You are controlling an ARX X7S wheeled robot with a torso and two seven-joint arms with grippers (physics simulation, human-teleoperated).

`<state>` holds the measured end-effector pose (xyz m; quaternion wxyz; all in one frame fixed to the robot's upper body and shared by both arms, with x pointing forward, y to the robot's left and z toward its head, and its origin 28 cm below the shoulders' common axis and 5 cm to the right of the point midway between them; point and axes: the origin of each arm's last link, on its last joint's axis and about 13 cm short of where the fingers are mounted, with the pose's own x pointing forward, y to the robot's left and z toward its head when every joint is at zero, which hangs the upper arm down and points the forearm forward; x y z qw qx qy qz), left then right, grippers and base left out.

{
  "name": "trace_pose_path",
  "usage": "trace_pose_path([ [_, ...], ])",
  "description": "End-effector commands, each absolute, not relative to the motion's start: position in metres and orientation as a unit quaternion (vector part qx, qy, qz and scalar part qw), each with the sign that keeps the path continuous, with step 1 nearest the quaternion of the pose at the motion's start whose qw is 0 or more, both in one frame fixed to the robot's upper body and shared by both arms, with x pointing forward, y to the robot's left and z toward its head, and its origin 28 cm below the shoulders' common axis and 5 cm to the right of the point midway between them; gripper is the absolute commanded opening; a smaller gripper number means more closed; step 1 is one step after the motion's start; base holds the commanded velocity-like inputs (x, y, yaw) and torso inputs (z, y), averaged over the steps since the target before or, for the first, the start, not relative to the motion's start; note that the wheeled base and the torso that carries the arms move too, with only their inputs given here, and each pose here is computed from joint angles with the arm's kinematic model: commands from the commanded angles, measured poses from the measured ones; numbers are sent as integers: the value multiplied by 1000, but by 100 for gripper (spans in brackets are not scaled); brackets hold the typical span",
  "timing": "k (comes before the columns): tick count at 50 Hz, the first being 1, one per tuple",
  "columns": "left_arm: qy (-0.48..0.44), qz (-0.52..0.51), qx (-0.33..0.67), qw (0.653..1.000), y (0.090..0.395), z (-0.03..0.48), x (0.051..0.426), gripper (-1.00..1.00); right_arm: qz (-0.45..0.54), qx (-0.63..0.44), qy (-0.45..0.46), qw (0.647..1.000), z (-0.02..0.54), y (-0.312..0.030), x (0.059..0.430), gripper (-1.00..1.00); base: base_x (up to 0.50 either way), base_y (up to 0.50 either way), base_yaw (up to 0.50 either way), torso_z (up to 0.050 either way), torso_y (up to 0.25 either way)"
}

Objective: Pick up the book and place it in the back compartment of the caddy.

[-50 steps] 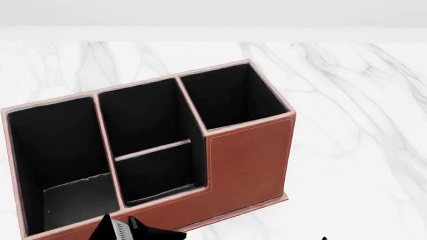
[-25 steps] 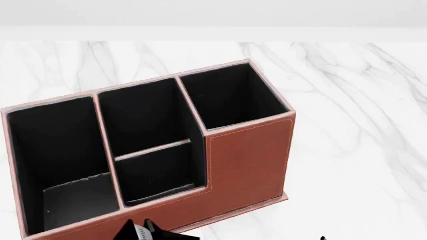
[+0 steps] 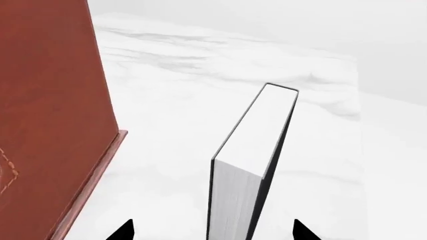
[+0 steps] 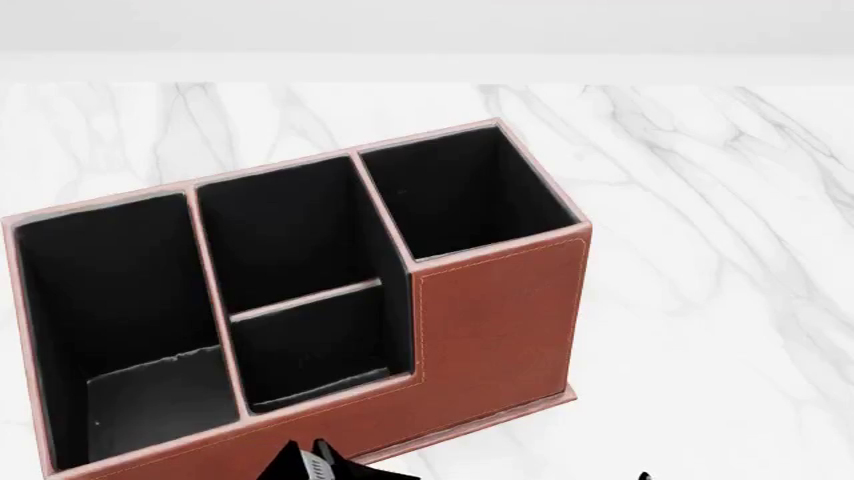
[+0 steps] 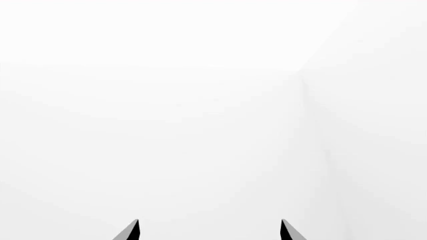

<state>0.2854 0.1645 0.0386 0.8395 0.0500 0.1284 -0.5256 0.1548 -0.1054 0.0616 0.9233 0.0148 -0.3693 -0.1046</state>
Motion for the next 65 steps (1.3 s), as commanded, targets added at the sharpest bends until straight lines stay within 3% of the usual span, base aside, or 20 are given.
trace_pose_path([
  [1, 131, -533, 50, 835, 158, 33, 287, 100, -103, 14, -369, 924, 61, -105, 155, 100, 0, 0, 0, 0, 0],
  [65, 169, -551, 47, 816, 124, -1, 298, 100, -101, 18, -371, 923, 63, -105, 153, 100, 0, 0, 0, 0, 0],
])
